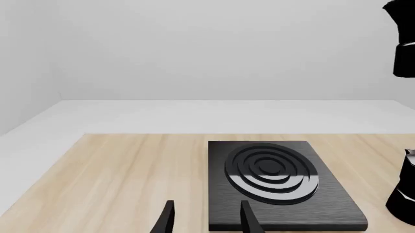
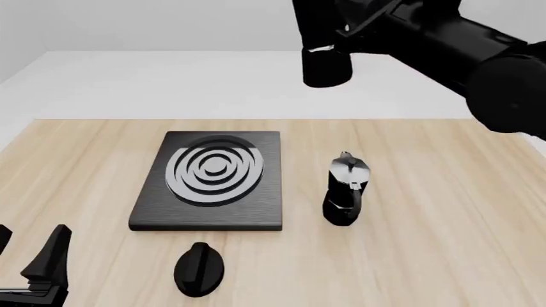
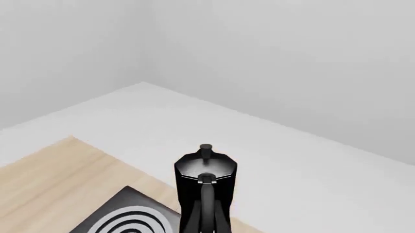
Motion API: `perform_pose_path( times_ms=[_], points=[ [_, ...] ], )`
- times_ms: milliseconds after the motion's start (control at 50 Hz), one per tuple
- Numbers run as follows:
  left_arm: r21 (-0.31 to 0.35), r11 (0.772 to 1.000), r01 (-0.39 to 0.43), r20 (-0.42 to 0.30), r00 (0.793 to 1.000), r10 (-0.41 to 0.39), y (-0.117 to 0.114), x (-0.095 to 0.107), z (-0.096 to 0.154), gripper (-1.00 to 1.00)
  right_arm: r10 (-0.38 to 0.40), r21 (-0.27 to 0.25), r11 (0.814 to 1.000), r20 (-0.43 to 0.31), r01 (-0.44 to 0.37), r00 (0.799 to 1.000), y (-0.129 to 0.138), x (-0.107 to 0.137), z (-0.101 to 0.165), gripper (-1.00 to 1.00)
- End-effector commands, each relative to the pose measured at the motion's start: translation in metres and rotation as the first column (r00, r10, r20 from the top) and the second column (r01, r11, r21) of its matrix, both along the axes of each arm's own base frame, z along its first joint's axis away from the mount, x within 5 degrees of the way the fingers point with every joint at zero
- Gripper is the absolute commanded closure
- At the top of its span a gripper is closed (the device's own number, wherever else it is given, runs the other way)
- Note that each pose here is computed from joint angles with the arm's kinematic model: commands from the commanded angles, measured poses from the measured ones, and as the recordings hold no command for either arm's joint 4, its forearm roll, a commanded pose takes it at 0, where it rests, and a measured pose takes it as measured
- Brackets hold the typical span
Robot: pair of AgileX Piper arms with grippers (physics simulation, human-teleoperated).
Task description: Put the right moka pot on the stove.
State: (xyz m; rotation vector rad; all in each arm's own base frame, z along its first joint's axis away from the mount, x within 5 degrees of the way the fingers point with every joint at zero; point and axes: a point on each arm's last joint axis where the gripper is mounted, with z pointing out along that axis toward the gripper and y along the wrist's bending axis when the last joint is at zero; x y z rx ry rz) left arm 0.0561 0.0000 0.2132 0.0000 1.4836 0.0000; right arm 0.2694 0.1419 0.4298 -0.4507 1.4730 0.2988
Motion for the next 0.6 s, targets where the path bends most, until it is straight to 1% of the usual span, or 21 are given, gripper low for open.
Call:
perform_pose_path(
  times_ms=[20, 100, 120, 200, 220, 320, 380, 420, 460, 480, 520, 540, 580, 600],
  points=[
    [0.0, 1.0, 0.0, 0.0, 1.0, 0.0, 0.0, 0.0, 0.0, -1.0, 0.04, 0.033, 0.999, 0.064, -0.042, 0.997, 0.017, 0.004, 0.018, 1.0],
    [0.0, 1.0, 0.0, 0.0, 1.0, 0.0, 0.0, 0.0, 0.0, -1.0, 0.063, 0.048, 0.997, 0.071, -0.066, 0.996, 0.025, 0.004, 0.018, 1.0],
    [0.0, 1.0, 0.0, 0.0, 1.0, 0.0, 0.0, 0.0, 0.0, -1.0, 0.08, 0.05, 0.995, 0.069, -0.083, 0.994, 0.031, 0.003, 0.018, 1.0],
    [0.0, 1.0, 0.0, 0.0, 1.0, 0.0, 0.0, 0.0, 0.0, -1.0, 0.09, 0.056, 0.994, 0.078, -0.095, 0.993, 0.035, 0.003, 0.017, 1.0],
    [0.0, 1.0, 0.0, 0.0, 1.0, 0.0, 0.0, 0.0, 0.0, -1.0, 0.099, 0.065, 0.992, 0.084, -0.105, 0.992, 0.037, 0.001, 0.017, 1.0],
    [0.0, 1.0, 0.0, 0.0, 1.0, 0.0, 0.0, 0.0, 0.0, -1.0, 0.125, 0.082, 0.988, 0.079, -0.132, 0.989, 0.047, 0.001, 0.012, 1.0],
    [0.0, 1.0, 0.0, 0.0, 1.0, 0.0, 0.0, 0.0, 0.0, -1.0, 0.158, 0.107, 0.98, 0.086, -0.167, 0.984, 0.054, -0.007, 0.01, 1.0],
    [0.0, 1.0, 0.0, 0.0, 1.0, 0.0, 0.0, 0.0, 0.0, -1.0, 0.156, 0.105, 0.981, 0.088, -0.165, 0.984, 0.056, -0.005, 0.008, 1.0],
    [0.0, 1.0, 0.0, 0.0, 1.0, 0.0, 0.0, 0.0, 0.0, -1.0, 0.17, 0.11, 0.978, 0.096, -0.18, 0.981, 0.059, -0.008, 0.007, 1.0],
    [0.0, 1.0, 0.0, 0.0, 1.0, 0.0, 0.0, 0.0, 0.0, -1.0, 0.174, 0.123, 0.975, 0.103, -0.186, 0.979, 0.06, -0.009, 0.007, 1.0],
    [0.0, 1.0, 0.0, 0.0, 1.0, 0.0, 0.0, 0.0, 0.0, -1.0, 0.18, 0.119, 0.974, 0.101, -0.192, 0.978, 0.063, -0.008, 0.005, 1.0],
    [0.0, 1.0, 0.0, 0.0, 1.0, 0.0, 0.0, 0.0, 0.0, -1.0, 0.186, 0.131, 0.971, 0.104, -0.199, 0.977, 0.065, -0.009, 0.004, 1.0],
    [0.0, 1.0, 0.0, 0.0, 1.0, 0.0, 0.0, 0.0, 0.0, -1.0, 0.199, 0.126, 0.969, 0.104, -0.211, 0.974, 0.069, -0.011, 0.002, 1.0],
    [0.0, 1.0, 0.0, 0.0, 1.0, 0.0, 0.0, 0.0, 0.0, -1.0, 0.202, 0.135, 0.967, 0.106, -0.215, 0.974, 0.07, -0.012, 0.001, 1.0]
  ],
)
